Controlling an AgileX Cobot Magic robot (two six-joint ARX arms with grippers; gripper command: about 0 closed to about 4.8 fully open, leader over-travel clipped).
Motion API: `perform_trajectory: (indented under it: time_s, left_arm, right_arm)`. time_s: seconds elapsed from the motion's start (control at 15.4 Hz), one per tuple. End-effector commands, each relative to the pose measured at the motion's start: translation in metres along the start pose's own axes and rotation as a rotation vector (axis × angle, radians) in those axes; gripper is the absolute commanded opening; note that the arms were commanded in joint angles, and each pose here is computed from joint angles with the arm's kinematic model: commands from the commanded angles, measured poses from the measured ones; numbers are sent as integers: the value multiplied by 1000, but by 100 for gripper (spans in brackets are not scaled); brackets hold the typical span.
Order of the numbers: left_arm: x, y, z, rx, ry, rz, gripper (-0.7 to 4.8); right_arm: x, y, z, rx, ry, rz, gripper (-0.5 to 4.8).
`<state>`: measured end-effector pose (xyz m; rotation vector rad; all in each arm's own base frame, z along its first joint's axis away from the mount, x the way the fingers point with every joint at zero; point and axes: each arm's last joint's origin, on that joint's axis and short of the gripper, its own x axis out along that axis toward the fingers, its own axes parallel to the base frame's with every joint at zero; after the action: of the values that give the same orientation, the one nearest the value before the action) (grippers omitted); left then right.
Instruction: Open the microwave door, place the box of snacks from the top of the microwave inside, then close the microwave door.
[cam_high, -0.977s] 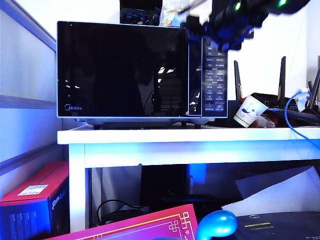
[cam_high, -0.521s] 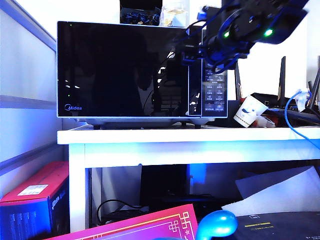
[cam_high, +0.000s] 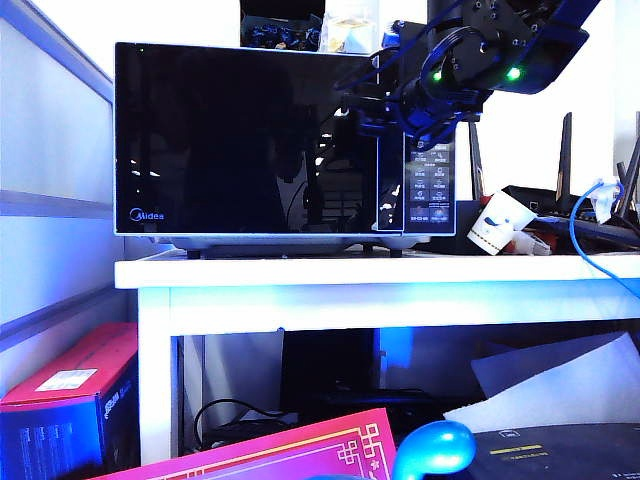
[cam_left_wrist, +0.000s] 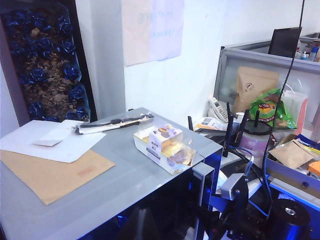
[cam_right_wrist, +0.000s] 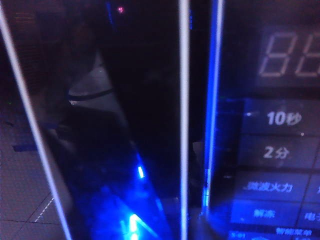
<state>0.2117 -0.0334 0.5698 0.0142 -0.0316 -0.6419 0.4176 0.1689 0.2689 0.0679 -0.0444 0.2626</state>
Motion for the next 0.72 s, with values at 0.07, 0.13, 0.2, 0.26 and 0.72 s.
perform_trajectory:
  time_s: [0.07,0.13,0.2,0.26,0.72]
  left_arm:
    - [-2,-2,1,2,-2,-6,-5]
    - [-2,-1,1,3,-1,-6,-5]
    - [-2,-1,1,4,-1,-6,-5]
    - [-2,-2,1,3,0,-6,-5]
    - [-2,-1,1,3,1,-5,-5]
  right_arm:
    - [0,1,1,-2,-4,2,231]
    - [0,1,0,-3,1,4,157]
    - [0,1,0,-3,3,4,144]
    - [0,1,1,-3,3,5,144]
    - [-9,3,13,-17,73,6,144]
